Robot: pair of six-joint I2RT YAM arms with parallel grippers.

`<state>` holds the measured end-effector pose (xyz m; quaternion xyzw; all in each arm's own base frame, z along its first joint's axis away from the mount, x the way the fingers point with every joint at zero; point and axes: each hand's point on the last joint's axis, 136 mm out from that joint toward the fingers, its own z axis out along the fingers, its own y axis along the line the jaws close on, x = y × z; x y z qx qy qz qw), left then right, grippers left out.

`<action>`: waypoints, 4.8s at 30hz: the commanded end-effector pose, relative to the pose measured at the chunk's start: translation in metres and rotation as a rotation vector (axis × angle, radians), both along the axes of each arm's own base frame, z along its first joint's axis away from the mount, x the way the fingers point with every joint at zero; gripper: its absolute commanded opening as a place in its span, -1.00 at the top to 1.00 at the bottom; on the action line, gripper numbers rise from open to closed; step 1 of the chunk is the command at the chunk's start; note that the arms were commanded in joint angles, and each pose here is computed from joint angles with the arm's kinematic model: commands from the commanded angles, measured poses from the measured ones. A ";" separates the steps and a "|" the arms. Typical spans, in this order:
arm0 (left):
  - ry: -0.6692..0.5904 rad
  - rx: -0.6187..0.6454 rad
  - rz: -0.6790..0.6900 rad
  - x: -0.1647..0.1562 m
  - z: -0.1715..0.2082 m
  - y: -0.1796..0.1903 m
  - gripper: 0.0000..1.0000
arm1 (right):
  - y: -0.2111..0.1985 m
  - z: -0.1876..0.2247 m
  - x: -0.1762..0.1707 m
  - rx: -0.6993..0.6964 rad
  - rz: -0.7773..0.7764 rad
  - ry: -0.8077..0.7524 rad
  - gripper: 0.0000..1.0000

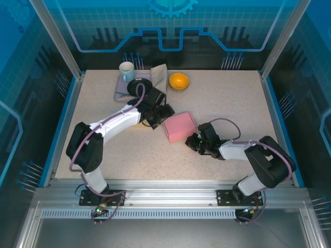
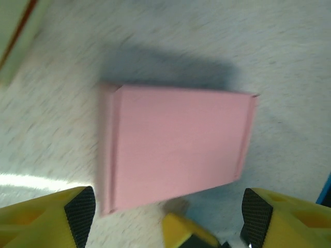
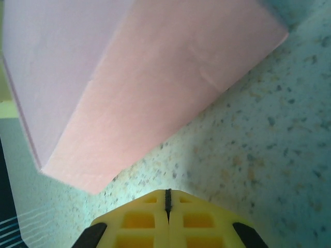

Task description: Fold the paper box

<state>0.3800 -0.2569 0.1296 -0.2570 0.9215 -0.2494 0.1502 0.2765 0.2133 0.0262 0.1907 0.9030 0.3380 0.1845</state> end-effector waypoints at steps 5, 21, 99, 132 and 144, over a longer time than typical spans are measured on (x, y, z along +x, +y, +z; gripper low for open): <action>-0.168 0.121 -0.281 0.057 -0.006 -0.023 -0.57 | -0.009 0.021 -0.007 -0.088 0.082 -0.019 0.95; -0.046 0.210 -0.296 0.063 -0.066 -0.015 -0.58 | 0.034 0.015 -0.010 0.007 0.139 0.057 0.96; 0.450 0.057 -0.047 -0.119 -0.143 -0.045 -0.55 | 0.080 0.027 -0.017 0.265 0.030 0.093 1.00; 0.280 0.177 -0.090 -0.045 -0.104 0.010 -0.64 | -0.075 0.023 -0.049 -0.019 -0.022 0.144 1.00; 0.031 0.137 -0.329 0.012 -0.057 -0.032 -0.75 | -0.087 0.026 0.009 0.084 -0.013 0.092 1.00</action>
